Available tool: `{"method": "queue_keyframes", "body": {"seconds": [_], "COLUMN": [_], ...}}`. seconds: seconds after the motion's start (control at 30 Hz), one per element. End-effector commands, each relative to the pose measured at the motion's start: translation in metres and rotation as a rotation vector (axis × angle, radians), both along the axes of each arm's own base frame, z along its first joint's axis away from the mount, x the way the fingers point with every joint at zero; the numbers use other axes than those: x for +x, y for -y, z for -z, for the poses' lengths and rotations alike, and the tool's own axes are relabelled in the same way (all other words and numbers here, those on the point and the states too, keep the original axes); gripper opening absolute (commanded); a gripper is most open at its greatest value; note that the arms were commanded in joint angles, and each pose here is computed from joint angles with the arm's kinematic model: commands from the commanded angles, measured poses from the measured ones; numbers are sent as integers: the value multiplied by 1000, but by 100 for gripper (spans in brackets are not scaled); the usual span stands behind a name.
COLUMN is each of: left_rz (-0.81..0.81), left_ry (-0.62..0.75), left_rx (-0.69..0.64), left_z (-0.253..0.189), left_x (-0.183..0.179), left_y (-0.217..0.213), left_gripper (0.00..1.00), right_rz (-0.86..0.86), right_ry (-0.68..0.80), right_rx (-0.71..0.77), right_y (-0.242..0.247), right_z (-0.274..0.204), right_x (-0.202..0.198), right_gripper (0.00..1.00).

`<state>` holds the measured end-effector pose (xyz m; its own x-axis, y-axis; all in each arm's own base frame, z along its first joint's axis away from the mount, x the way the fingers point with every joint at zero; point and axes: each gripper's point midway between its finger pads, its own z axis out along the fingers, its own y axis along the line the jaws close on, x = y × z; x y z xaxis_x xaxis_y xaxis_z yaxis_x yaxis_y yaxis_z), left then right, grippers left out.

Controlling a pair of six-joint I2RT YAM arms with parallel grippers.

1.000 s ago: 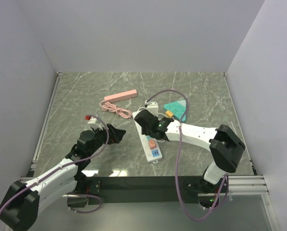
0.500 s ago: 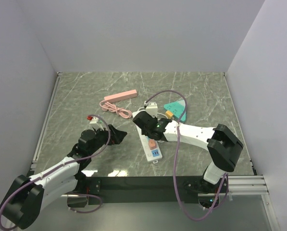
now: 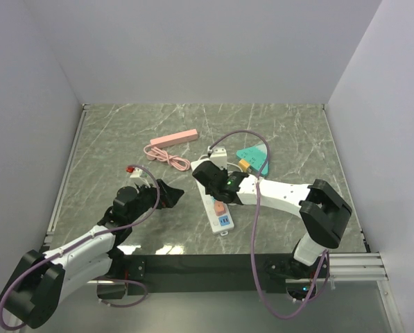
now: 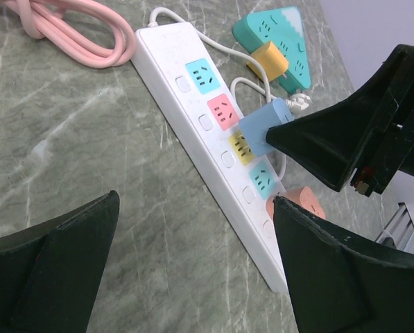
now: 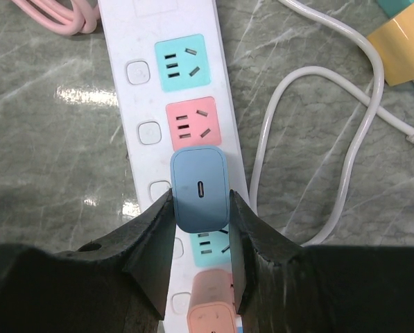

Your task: Insert the plug

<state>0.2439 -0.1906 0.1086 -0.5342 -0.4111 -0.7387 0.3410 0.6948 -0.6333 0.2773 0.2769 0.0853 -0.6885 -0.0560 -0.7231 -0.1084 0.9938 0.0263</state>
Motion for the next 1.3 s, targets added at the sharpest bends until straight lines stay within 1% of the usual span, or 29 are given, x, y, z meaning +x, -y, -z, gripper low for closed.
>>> {"method": "queue_keyframes", "body": {"seconds": [0.0,0.17,0.43,0.73,1.27], "left_rz": [17,19,16,18,23], "left_ry": [30,31,32,32,37], "left_rx": [-19,-18,-14,-13,-15], "left_z": [-6,-6,-5,-5,-5], "left_x": [0,0,-1,-2,-2], "left_y": [3,3,2,1,2], "left_gripper": [99,99,99,99,99], "right_rz": [-23,-54,-105,-121,-170], "right_ry": [12,3,-12,-27,-57], "right_rx": [-16,-38,-23,-18,-54], "right_y": [5,7,0,-8,-7], "right_z": [-7,-11,-9,-3,3], "right_x": [-4,-7,-11,-9,-15], "right_gripper": [0,0,0,0,0]}}
